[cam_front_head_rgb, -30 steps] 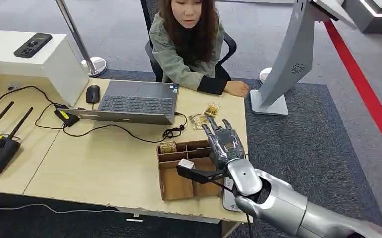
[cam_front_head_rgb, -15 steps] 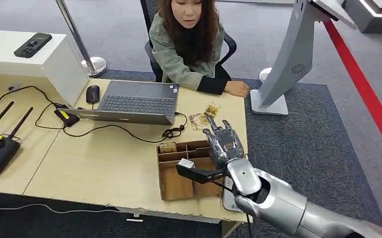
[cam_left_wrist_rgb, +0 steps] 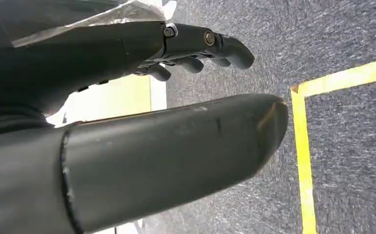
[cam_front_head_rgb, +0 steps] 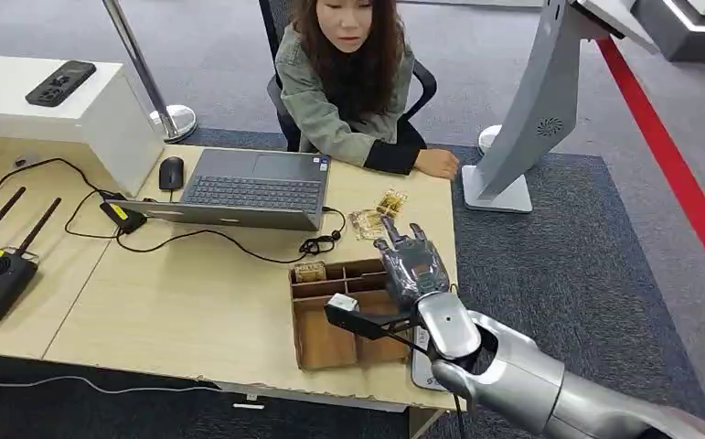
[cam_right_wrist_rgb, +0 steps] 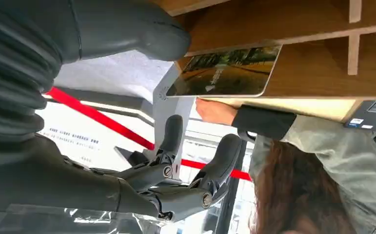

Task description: Pass the card to the sensor for recognition and then transmit it.

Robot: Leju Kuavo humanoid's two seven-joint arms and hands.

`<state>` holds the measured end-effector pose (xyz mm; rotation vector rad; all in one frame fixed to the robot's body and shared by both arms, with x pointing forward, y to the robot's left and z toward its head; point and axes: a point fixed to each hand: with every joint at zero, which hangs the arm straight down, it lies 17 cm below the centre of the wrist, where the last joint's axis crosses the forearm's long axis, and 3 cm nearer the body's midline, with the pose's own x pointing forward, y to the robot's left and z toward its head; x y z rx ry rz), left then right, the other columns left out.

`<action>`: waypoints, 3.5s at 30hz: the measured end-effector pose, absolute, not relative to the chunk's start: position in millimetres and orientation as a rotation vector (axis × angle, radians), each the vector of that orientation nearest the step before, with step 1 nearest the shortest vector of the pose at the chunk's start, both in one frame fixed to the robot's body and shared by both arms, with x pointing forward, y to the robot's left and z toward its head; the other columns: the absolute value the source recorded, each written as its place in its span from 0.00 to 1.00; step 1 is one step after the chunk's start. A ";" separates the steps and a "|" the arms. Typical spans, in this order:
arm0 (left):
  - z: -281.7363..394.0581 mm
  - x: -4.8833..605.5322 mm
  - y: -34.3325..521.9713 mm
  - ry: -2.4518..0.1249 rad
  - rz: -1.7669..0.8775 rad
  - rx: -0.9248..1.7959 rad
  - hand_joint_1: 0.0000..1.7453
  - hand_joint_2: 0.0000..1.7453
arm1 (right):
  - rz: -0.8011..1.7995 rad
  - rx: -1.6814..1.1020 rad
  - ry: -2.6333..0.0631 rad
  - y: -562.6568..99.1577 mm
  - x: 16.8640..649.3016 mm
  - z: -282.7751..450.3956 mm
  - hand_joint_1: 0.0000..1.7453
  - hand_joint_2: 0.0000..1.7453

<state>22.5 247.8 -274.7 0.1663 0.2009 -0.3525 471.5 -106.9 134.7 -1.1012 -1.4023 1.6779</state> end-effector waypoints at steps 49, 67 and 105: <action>-275.2 26.8 249.2 0.192 -0.260 0.178 0.00 0.00 | 1.672 -1.041 -1.420 -92.0 471.5 130.3 0.89 1.00; -275.1 27.0 248.8 0.193 -0.252 0.176 0.00 0.00 | 1.671 -1.041 -1.422 -91.3 471.8 131.1 0.96 1.00; -275.7 24.2 246.2 0.189 -0.249 0.168 0.00 0.00 | 1.050 -1.208 -1.963 -144.4 470.0 383.7 1.00 1.00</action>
